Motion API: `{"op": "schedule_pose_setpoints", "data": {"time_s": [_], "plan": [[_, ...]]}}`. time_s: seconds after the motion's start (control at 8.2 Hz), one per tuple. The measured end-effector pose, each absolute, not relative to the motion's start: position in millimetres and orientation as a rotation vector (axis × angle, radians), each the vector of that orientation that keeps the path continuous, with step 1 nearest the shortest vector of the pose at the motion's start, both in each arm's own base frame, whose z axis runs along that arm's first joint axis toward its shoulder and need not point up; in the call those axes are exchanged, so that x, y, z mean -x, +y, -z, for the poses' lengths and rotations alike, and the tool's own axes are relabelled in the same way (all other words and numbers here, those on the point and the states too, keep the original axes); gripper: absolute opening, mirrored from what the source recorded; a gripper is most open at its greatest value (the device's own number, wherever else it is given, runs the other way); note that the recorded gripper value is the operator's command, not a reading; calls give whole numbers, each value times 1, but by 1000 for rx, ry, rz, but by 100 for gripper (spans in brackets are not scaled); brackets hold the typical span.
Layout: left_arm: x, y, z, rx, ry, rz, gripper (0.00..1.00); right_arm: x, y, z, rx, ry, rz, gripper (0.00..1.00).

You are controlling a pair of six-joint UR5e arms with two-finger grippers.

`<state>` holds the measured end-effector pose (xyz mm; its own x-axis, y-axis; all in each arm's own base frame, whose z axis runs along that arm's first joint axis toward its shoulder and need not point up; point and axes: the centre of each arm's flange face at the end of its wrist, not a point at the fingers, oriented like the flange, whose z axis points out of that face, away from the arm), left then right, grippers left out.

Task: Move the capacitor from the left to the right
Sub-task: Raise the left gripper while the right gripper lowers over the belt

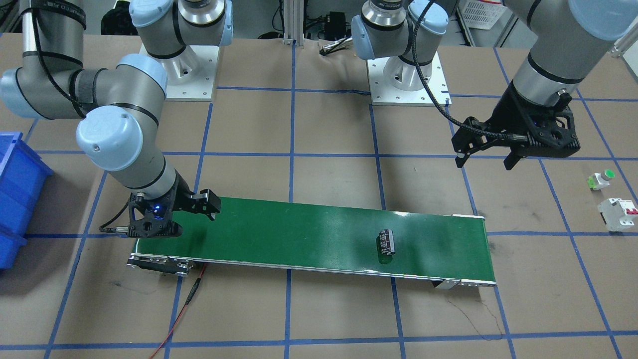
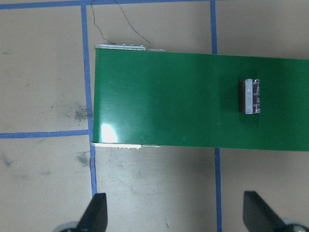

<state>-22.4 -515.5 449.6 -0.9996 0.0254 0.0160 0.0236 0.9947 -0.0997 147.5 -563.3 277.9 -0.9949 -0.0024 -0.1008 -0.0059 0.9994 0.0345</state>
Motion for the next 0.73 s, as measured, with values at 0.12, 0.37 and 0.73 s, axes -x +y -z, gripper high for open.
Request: {"op": "schedule_pose_setpoints", "data": {"time_s": [0.12, 0.37, 0.73], "plan": [[22, -515, -450, 37, -3125, -153, 100, -146, -561, -273, 14, 3031, -60, 100], [22, -515, -450, 38, -3129, -151, 100, -142, -557, -265, 37, 3020, -83, 100], [22, -516, -448, 44, -3128, -147, 100, -135, -555, -256, 56, 2988, -106, 100]]}}
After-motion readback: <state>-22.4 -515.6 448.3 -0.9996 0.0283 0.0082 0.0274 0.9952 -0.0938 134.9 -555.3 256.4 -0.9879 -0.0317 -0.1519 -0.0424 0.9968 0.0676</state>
